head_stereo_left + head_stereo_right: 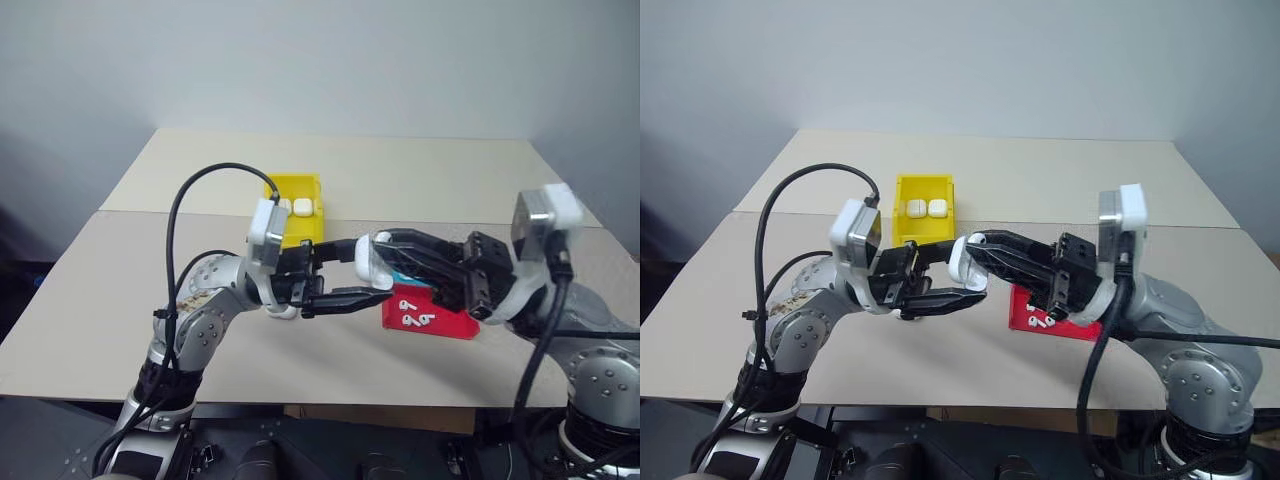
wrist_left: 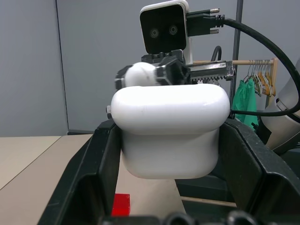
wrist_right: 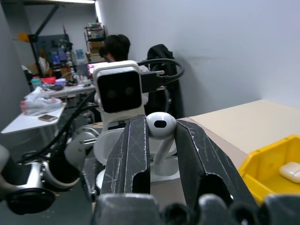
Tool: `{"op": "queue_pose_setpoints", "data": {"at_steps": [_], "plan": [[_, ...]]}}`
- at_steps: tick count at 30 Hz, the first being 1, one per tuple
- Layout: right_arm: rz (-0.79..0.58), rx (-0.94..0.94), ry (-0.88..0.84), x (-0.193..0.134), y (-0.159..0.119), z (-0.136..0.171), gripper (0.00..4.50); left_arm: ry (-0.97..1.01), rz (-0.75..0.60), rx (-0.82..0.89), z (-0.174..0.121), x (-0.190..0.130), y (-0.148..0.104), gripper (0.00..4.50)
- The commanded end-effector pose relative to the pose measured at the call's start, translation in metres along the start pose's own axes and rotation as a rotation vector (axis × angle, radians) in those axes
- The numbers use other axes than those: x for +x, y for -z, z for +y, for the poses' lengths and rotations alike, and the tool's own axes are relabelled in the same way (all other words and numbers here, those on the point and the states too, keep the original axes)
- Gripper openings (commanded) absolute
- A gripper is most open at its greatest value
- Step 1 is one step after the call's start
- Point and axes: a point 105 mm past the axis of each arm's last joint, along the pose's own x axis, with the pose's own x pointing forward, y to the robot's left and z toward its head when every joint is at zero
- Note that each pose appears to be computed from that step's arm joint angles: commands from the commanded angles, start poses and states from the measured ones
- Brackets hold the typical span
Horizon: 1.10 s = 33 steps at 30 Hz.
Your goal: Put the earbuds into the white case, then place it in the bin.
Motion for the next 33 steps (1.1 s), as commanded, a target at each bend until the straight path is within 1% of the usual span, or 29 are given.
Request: {"op": "queue_pose_setpoints", "data": {"at_steps": [1,4,8,10,12,15,19,21,22,24,26,29,30,31,33], "plan": [[0.004,-0.052,0.011,-0.001,-0.002,0.000,0.62,0.033,-0.021,0.040,-0.004,0.004,-0.010,2.79],[0.022,-0.067,0.011,-0.004,0.001,0.000,0.62,0.032,-0.019,0.044,-0.004,0.005,-0.010,2.79],[0.066,-0.091,-0.048,-0.007,0.008,0.007,0.62,0.025,-0.019,0.050,-0.004,0.005,-0.011,2.79],[0.094,-0.103,-0.072,-0.009,0.012,0.009,1.34,0.022,-0.019,0.054,-0.003,0.005,-0.011,2.79],[0.109,-0.109,-0.084,-0.010,0.014,0.009,1.91,0.016,-0.019,0.060,-0.001,0.004,-0.011,2.79],[0.104,-0.122,-0.070,-0.008,0.011,0.005,2.90,0.010,-0.019,0.066,0.000,0.004,-0.011,2.79],[0.094,-0.147,-0.045,-0.009,0.003,-0.004,2.90,-0.002,-0.021,0.068,0.000,0.004,-0.011,2.79],[0.084,-0.166,-0.004,-0.013,-0.010,-0.019,2.90,-0.014,-0.013,0.069,-0.001,0.001,-0.010,2.79],[0.100,-0.173,0.014,-0.015,-0.016,-0.027,2.90,-0.022,-0.007,0.067,-0.002,-0.001,-0.009,2.79],[0.208,-0.232,0.049,-0.019,-0.022,-0.048,2.90,-0.036,0.009,0.065,-0.003,-0.007,-0.008,2.79],[0.373,-0.293,0.094,-0.020,-0.018,-0.072,2.90,-0.049,0.023,0.064,-0.003,-0.011,-0.006,2.79],[0.709,-0.429,0.132,-0.028,0.006,-0.112,2.90,-0.060,0.034,0.062,-0.005,-0.015,-0.005,2.79],[0.799,-0.472,0.128,-0.031,0.015,-0.123,2.90,-0.063,0.035,0.062,-0.005,-0.016,-0.004,2.79],[0.877,-0.496,0.105,-0.034,0.022,-0.132,2.90,-0.070,0.035,0.064,-0.005,-0.017,-0.004,2.79],[0.989,-0.516,0.041,-0.039,0.035,-0.145,2.90,-0.082,0.034,0.067,-0.006,-0.018,-0.004,2.79]]}}
